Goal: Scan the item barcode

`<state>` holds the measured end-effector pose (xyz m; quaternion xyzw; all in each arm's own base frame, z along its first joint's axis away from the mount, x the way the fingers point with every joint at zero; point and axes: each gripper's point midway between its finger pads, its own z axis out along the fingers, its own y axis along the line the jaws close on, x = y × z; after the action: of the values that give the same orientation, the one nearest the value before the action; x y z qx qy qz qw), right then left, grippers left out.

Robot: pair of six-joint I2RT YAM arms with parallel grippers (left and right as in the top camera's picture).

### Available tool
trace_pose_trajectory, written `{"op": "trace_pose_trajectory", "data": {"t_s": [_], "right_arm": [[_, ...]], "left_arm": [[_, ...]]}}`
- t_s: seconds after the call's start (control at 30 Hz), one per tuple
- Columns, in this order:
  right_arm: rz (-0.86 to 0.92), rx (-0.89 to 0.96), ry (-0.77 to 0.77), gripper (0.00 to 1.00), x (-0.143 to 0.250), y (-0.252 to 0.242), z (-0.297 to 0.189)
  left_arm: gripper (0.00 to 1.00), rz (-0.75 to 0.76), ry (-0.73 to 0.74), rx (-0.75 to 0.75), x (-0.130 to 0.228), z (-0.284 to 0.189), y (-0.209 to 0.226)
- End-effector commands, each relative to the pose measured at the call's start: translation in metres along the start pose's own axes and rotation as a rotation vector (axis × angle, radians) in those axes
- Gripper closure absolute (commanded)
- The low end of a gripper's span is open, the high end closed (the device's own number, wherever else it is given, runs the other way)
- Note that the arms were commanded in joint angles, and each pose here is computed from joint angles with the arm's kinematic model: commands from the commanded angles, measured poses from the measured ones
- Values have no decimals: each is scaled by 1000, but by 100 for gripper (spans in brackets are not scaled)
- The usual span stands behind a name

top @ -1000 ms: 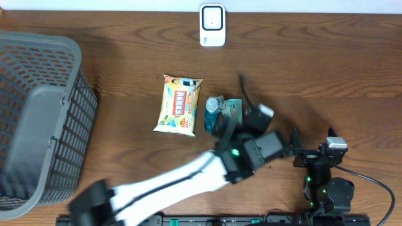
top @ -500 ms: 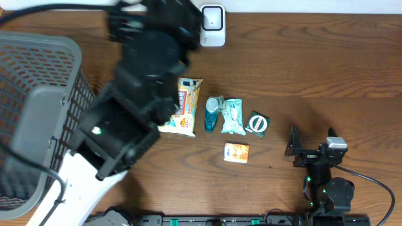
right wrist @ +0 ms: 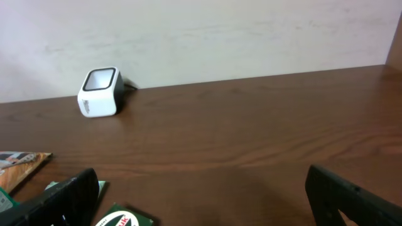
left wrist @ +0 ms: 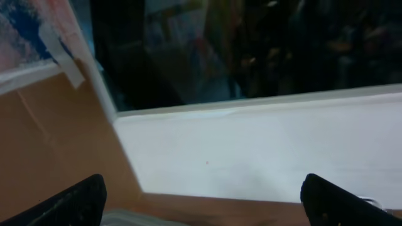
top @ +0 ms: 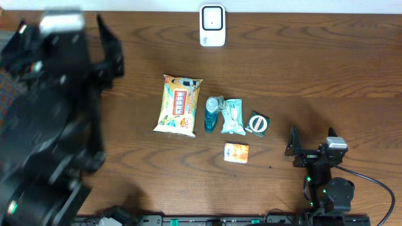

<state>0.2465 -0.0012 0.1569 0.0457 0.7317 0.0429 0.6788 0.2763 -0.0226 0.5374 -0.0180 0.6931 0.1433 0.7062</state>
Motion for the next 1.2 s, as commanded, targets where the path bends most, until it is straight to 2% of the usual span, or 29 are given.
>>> {"op": "trace_pose_trajectory", "data": {"t_s": [0.0,0.33,0.43,0.53,0.7,0.97,1.17], "right_arm": [[-11,-14,3,1,1,4,0],[-11,-14,3,1,1,4,0],[-11,-14,3,1,1,4,0],[-11,-14,3,1,1,4,0],[-11,-14,3,1,1,4,0],[-11,-14,3,1,1,4,0],[-11,-14,3,1,1,4,0]], "left_arm": [[2,-65,-49,167,4,-20,-11],[2,-89,-181,328,5,-76,7],[2,-140,-222,332,4,-97,19],[2,-196,-276,339,1,-124,31],[2,-220,-429,456,-18,-184,34],[2,-232,-557,363,-39,-255,70],[2,-319,-580,393,-40,-291,79]]}}
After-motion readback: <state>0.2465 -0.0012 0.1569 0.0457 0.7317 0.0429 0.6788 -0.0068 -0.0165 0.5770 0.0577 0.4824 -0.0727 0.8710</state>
